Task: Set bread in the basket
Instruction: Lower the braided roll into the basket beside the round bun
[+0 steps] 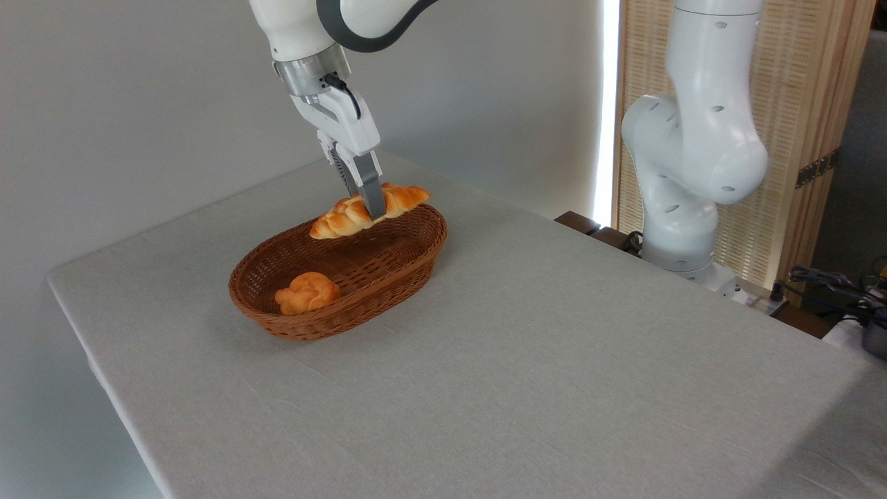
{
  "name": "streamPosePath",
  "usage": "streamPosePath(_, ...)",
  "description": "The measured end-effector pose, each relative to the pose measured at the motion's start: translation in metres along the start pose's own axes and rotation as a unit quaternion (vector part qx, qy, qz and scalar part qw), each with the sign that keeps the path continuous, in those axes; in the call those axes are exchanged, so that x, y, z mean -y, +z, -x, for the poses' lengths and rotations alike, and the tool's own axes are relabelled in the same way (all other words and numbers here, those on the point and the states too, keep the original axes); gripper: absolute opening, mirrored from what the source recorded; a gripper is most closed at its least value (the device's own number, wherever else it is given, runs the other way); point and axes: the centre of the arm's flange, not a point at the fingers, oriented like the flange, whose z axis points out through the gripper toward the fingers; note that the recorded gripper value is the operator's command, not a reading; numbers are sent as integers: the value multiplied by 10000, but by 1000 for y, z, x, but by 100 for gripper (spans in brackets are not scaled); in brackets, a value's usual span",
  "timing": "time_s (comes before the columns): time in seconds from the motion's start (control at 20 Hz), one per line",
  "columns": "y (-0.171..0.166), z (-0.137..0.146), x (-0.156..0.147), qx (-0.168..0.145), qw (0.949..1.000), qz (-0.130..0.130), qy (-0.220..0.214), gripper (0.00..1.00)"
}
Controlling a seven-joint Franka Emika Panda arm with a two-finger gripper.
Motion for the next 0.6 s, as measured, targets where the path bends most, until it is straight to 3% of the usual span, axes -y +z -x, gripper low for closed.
streamPosePath(0.25,7,-6,-3,25,10000,11,33,43)
streamPosePath(0.45,12,-15,-4,-71,9999,-21,76,56)
streamPosePath(0.5,12,-16,-4,-94,9999,-29,80,67)
streamPosePath(0.6,13,-18,-7,-107,9999,-39,119,70)
